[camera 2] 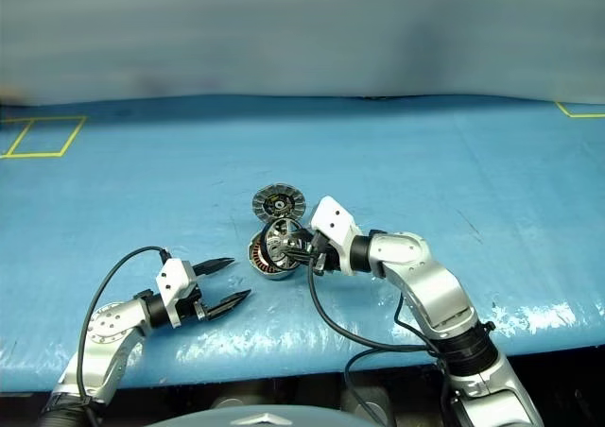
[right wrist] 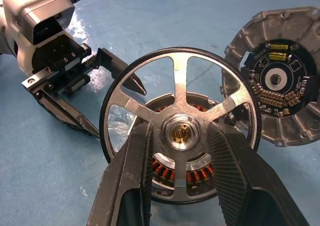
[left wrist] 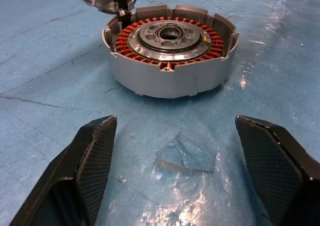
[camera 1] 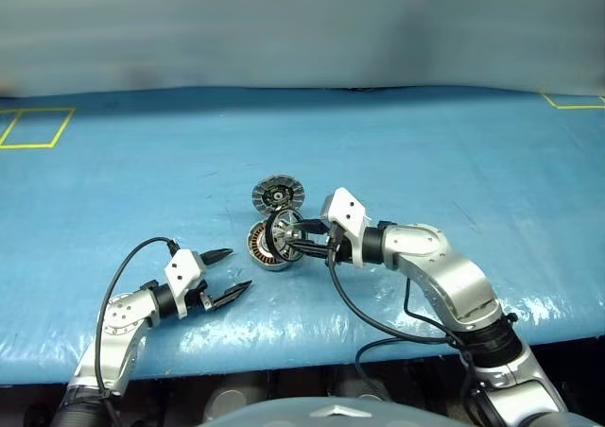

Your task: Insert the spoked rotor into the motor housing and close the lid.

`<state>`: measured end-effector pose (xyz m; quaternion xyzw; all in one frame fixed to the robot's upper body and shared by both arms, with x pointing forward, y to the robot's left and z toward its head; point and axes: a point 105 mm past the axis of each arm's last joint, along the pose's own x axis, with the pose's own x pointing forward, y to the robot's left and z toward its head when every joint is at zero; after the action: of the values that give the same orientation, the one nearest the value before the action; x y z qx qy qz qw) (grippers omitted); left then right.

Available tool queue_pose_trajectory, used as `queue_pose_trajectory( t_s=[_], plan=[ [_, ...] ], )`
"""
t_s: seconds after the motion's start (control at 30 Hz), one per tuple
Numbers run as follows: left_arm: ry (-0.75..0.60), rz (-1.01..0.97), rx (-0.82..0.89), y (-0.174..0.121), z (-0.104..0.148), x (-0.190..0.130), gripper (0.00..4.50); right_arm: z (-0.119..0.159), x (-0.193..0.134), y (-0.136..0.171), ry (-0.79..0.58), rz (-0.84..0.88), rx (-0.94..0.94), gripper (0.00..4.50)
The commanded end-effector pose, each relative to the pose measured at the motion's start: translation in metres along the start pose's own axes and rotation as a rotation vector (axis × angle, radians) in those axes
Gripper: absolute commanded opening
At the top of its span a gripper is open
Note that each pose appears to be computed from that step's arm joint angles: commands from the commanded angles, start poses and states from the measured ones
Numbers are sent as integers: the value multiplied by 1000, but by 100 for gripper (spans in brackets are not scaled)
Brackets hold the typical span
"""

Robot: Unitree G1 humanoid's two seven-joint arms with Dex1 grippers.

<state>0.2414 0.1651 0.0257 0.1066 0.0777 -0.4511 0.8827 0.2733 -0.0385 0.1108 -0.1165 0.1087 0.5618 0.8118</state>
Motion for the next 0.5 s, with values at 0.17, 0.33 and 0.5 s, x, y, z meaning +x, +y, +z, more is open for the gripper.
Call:
queue_pose_trajectory(
  t_s=[0.17, 0.33, 0.5],
  plan=[
    [-29, 3, 16, 0, 5, 1, 405, 6, 11, -5, -7, 3, -46, 133],
    [-28, 4, 14, -1, 5, 2, 405, 4, 16, -6, 4, 4, -48, 133],
    [-26, 7, 13, -1, 4, 1, 405, 4, 18, -6, 7, 7, -52, 133]
  ],
)
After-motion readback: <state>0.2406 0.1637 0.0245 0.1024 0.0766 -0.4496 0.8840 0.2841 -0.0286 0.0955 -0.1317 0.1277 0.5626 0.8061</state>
